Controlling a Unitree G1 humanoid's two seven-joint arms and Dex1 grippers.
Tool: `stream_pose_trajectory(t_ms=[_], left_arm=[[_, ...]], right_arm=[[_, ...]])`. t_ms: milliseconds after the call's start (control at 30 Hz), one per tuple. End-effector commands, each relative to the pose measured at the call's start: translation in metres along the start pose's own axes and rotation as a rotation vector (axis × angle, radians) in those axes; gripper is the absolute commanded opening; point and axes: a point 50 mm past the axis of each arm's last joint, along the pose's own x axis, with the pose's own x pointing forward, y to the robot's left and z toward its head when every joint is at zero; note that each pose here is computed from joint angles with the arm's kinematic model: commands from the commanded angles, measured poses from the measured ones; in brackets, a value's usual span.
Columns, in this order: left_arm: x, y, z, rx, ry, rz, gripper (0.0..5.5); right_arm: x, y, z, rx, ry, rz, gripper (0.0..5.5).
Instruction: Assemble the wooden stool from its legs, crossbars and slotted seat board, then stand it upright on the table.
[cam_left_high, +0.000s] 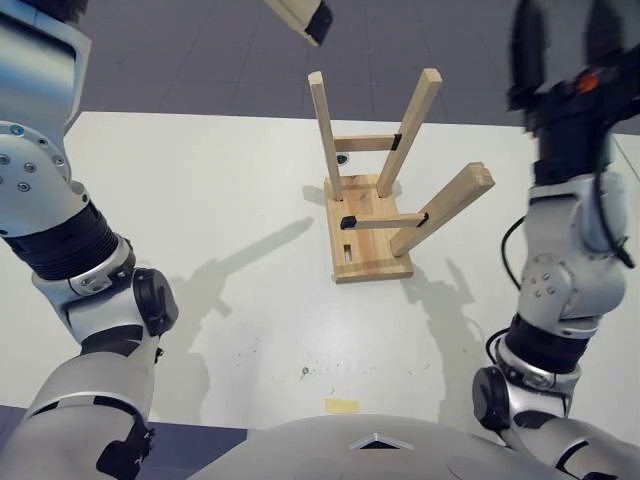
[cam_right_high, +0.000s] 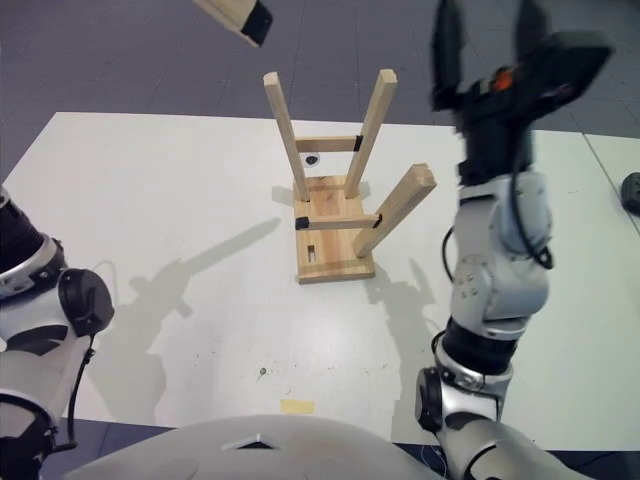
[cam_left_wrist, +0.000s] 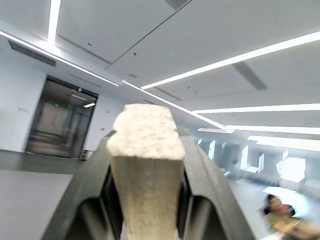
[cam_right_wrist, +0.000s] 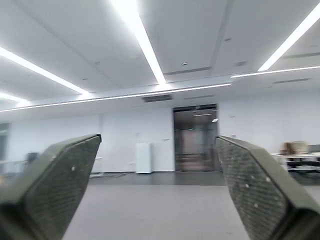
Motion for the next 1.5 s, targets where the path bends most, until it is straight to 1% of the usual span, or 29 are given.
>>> stream_pose_trajectory(t_ms=[33,100,167,233,300,333,400,500,533,600,633,700,733,800,900,1000,1100,1200,1333,1500], left_arm=[[-0.017,0.029,-0.015,0.246,0.135,0.11,1.03],[-0.025,0.045,-0.027,0.276,0.216,0.179,1.03],[-0.032,0.054,-0.039,0.302,0.272,0.221,1.03],[-0.037,0.055,-0.05,0.308,0.308,0.228,1.03],[-0.038,0.05,-0.061,0.291,0.337,0.206,1.03],[-0.038,0.047,-0.066,0.282,0.348,0.193,1.03],[-0.037,0.041,-0.073,0.261,0.357,0.165,1.03],[-0.036,0.035,-0.077,0.248,0.362,0.133,1.03],[-0.037,0.035,-0.077,0.249,0.363,0.129,1.03],[-0.04,0.038,-0.077,0.252,0.374,0.126,1.03],[-0.042,0.038,-0.078,0.24,0.381,0.115,1.03],[-0.045,0.038,-0.083,0.208,0.397,0.095,1.03],[-0.046,0.037,-0.086,0.19,0.404,0.092,1.03],[-0.049,0.036,-0.092,0.164,0.418,0.086,1.03],[-0.052,0.033,-0.096,0.149,0.432,0.085,1.03],[-0.051,0.028,-0.1,0.137,0.437,0.072,1.03],[-0.05,0.022,-0.104,0.12,0.444,0.057,1.03],[-0.054,0.014,-0.11,0.086,0.461,0.044,1.03],[-0.068,0.005,-0.122,0.036,0.498,0.065,1.03],[-0.084,0.0,-0.127,0.011,0.536,0.099,1.03]], right_arm=[[-0.014,-0.03,-0.03,-0.191,0.253,-0.087,4.95],[-0.028,-0.025,-0.044,-0.186,0.361,-0.062,5.26],[-0.039,-0.009,-0.051,-0.132,0.424,0.01,5.4],[-0.048,0.014,-0.056,-0.093,0.483,0.149,5.4],[-0.052,0.036,-0.053,-0.046,0.49,0.277,5.4],[-0.051,0.042,-0.05,-0.032,0.482,0.303,5.4],[-0.047,0.044,-0.047,-0.028,0.459,0.311,5.4],[-0.033,0.026,-0.038,-0.035,0.38,0.224,5.4],[-0.029,0.024,-0.03,0.033,0.326,0.221,5.4],[-0.026,0.03,-0.015,0.204,0.226,0.298,5.4],[-0.033,0.043,-0.004,0.345,0.202,0.466,5.4],[-0.051,0.064,0.006,0.487,0.222,0.726,5.4],[-0.058,0.069,0.005,0.499,0.256,0.798,5.4],[-0.07,0.074,-0.004,0.446,0.354,0.894,5.4],[-0.087,0.077,-0.022,0.318,0.509,1.02,5.4],[-0.091,0.077,-0.038,0.245,0.565,1.041,5.4],[-0.091,0.076,-0.049,0.215,0.569,1.016,4.9],[-0.092,0.077,-0.053,0.222,0.557,1.004,4.38],[-0.092,0.078,-0.052,0.226,0.531,0.998,3.81],[-0.093,0.078,-0.052,0.227,0.52,0.983,2.95]])
